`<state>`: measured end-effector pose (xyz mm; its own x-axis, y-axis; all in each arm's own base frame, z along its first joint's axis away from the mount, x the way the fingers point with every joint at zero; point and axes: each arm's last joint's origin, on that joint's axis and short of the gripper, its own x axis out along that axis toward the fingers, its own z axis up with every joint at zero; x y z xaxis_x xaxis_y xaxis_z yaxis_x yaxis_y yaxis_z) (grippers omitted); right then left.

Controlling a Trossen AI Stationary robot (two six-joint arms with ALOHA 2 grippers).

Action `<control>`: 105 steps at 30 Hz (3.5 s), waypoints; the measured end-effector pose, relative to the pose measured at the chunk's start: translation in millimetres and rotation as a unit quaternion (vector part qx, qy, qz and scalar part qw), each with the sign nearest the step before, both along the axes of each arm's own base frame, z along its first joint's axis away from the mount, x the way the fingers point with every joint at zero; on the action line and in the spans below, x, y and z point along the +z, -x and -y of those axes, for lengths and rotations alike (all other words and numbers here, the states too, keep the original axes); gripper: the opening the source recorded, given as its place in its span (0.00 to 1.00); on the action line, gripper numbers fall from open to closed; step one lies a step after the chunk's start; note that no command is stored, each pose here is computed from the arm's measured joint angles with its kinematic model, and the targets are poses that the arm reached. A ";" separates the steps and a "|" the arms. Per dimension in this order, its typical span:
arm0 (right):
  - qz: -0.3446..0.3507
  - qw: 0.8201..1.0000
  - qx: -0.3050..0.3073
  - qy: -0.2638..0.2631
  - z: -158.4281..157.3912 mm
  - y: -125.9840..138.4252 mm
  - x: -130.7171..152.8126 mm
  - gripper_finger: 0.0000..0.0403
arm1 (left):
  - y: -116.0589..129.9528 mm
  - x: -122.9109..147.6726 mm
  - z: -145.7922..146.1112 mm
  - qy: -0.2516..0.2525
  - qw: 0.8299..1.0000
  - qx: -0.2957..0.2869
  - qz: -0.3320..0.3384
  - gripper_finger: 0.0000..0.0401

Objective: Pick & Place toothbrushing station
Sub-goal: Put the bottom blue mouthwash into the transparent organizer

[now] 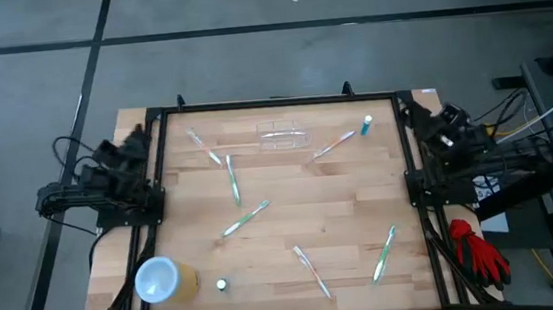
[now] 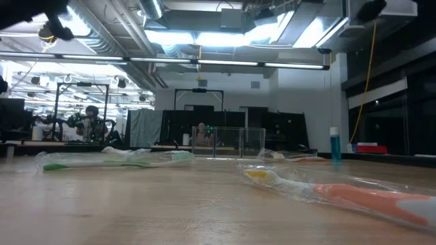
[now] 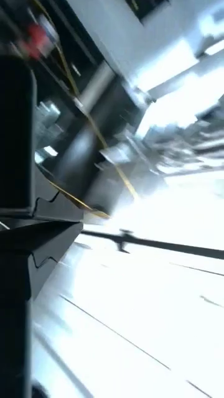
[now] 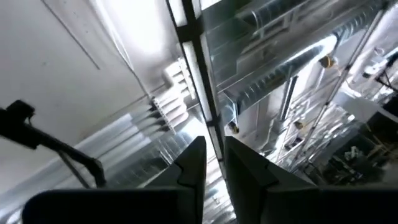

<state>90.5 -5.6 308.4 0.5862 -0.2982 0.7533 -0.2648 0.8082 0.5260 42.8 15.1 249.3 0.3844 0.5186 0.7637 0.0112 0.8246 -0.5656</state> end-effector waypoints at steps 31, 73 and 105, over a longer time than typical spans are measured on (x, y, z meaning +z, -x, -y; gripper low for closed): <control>-0.598 0.798 -0.029 0.068 3.3 61.1 183.7 0.15 | -47.2 188.4 -2.4 0.049 0.782 0.031 -0.621 0.02; -0.747 0.662 0.057 -0.036 -1.6 31.5 146.0 0.15 | -241.7 44.2 101.8 0.009 0.246 -0.343 -0.906 0.01; -0.725 0.661 0.167 0.095 -9.2 27.6 150.7 0.15 | -227.2 57.9 259.0 0.027 0.284 -0.492 -0.822 0.02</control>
